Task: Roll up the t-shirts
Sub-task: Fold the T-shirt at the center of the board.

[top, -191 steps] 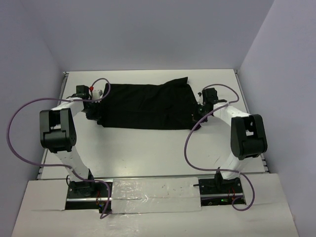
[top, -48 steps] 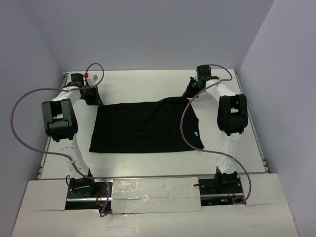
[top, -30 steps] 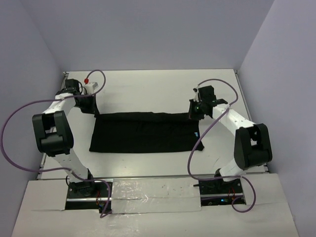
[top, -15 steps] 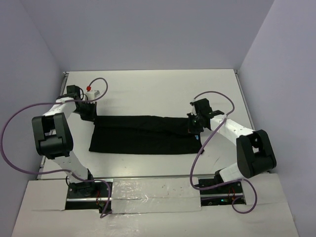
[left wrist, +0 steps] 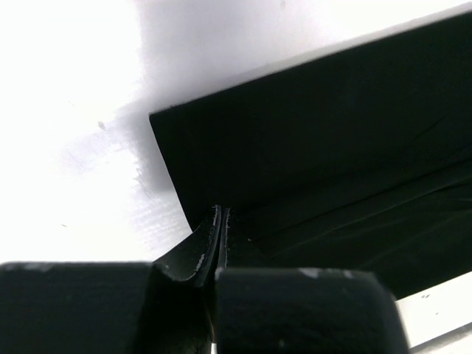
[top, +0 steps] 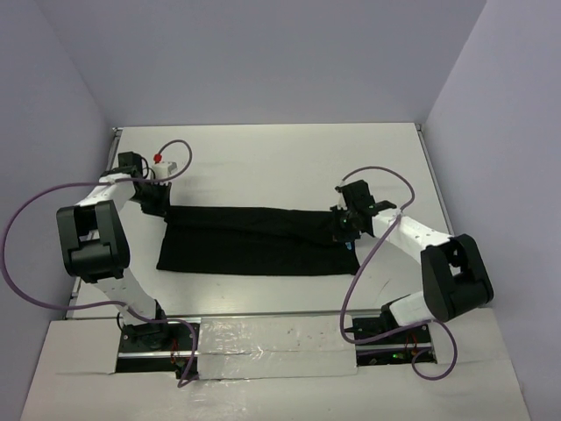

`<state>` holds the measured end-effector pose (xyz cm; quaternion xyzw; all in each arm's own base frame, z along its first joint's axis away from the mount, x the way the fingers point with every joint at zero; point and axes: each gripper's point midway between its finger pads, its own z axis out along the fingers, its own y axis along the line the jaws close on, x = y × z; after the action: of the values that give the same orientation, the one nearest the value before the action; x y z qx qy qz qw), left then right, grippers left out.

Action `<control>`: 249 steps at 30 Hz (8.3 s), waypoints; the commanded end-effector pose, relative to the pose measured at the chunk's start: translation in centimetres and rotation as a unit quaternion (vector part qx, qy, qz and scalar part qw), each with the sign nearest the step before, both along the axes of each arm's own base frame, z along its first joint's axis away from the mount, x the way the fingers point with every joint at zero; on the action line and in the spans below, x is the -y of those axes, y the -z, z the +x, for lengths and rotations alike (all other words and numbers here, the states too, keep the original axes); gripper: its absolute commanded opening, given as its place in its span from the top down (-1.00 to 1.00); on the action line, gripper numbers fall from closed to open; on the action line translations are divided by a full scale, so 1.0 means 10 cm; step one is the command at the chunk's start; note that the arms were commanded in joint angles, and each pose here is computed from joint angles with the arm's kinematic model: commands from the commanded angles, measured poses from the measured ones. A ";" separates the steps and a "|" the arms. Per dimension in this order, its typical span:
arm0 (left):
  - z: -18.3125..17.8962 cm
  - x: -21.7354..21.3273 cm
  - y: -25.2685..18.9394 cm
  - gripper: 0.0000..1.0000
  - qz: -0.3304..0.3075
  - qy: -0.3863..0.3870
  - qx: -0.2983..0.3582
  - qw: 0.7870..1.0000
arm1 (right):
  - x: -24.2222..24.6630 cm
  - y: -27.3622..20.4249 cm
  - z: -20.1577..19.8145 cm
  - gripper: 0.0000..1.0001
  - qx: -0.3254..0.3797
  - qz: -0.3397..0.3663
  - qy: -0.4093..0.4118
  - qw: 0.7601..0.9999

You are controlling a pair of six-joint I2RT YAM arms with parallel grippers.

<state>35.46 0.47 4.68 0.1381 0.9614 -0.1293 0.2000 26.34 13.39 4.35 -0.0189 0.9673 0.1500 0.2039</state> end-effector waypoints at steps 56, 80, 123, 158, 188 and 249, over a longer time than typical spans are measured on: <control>-0.50 4.08 -0.35 -0.19 -0.195 0.358 0.060 0.911 | 0.28 0.20 0.09 0.36 -0.040 0.042 0.140 0.988; -0.45 3.93 -0.23 1.00 -0.131 0.336 0.051 0.931 | 0.43 -0.06 0.09 1.00 0.044 0.021 0.126 0.991; -1.18 3.72 -0.30 0.23 -0.162 0.501 0.005 0.850 | 0.01 -0.13 -0.69 0.55 -0.081 0.104 0.026 0.991; 0.17 2.28 -0.26 0.21 -0.005 0.186 0.094 0.978 | -0.38 0.02 0.17 1.00 -0.007 0.076 0.020 0.997; 0.40 1.74 -0.32 0.20 0.022 0.137 0.105 0.985 | -0.81 -0.42 -0.26 1.00 0.046 0.023 -0.072 0.996; -1.28 3.46 0.18 1.00 -0.014 0.299 -0.021 0.954 | 0.01 0.35 0.05 0.87 -0.001 0.028 0.203 0.979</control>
<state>23.67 -35.05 2.16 0.3957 0.8846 -0.2039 0.1392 26.06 14.33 1.36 0.1646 0.9500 0.1561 0.2144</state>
